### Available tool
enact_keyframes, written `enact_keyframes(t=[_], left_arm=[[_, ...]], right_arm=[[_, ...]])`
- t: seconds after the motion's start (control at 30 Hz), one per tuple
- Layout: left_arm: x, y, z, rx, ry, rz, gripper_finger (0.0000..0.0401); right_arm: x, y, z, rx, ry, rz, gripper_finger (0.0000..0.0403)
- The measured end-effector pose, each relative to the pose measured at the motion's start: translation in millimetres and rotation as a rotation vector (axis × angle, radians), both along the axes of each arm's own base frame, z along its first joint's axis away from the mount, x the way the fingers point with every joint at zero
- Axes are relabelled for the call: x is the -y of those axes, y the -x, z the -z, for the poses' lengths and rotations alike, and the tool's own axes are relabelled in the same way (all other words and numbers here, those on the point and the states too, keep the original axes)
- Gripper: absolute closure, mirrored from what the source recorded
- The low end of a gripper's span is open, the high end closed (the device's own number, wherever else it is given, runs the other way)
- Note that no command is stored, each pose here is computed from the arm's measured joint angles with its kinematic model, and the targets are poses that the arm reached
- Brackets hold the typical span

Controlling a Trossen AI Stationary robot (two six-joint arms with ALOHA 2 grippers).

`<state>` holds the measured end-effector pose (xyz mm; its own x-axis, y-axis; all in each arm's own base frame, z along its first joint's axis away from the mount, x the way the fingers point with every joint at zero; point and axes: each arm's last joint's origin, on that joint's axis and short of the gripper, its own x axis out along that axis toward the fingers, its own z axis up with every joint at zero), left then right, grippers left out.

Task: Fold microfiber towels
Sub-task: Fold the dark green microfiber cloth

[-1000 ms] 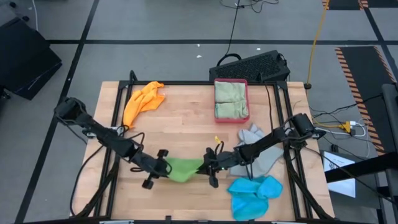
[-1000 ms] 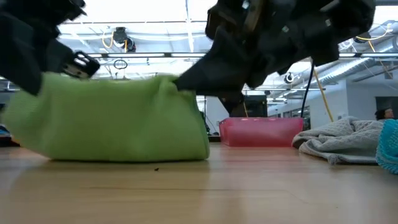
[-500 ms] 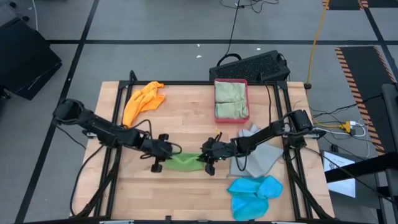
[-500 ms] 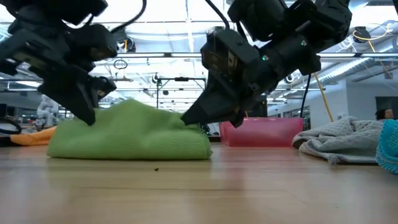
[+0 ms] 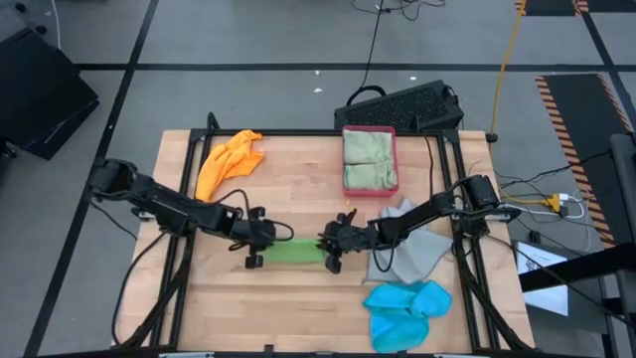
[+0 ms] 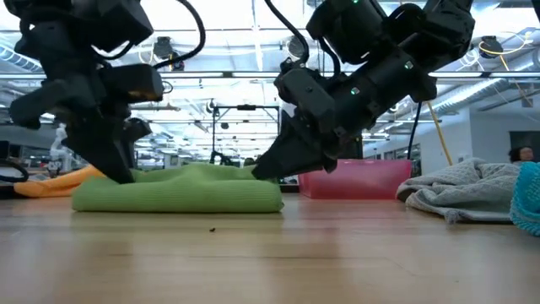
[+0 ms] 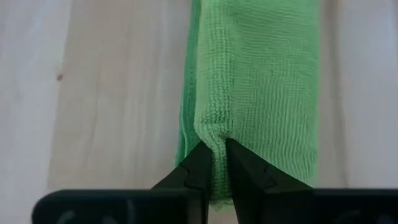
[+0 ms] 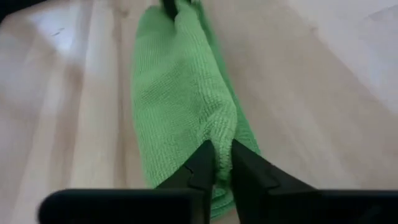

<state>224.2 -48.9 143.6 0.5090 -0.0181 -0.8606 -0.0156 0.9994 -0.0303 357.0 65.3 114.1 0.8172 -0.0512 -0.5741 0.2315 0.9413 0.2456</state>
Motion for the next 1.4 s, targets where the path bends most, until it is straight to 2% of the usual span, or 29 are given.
enact_keyframes(t=[0.23,0.33,0.47,0.67,0.83,1.03,1.2,1.4], left_arm=[[-1,-3,10,-0.028,-0.053,-0.052,0.0324],[-2,-2,10,-0.028,-0.054,-0.065,0.0309],[-2,-2,10,-0.026,-0.063,-0.083,0.0292],[-3,-3,10,-0.017,-0.104,-0.101,0.0271],[-4,-2,10,-0.016,-0.114,-0.104,0.0238],[-4,-3,10,-0.012,-0.141,-0.104,0.0205],[-6,2,5,-0.029,-0.151,-0.095,0.0197],[-11,20,-13,-0.042,-0.19,-0.117,0.0196]], right_arm=[[-1,0,-9,0.038,0.1,0.004,0.0281],[-2,0,-15,0.068,0.186,0.007,0.0266],[-10,-7,-27,0.221,0.264,-0.084,0.0263],[-13,-18,-12,0.365,0.292,-0.222,0.0282],[-5,-25,19,0.386,0.265,-0.181,0.0314],[5,-32,61,0.32,0.207,-0.13,0.0368],[7,-32,72,0.304,0.16,-0.096,0.0398],[7,-31,74,0.288,0.161,-0.097,0.0397]])
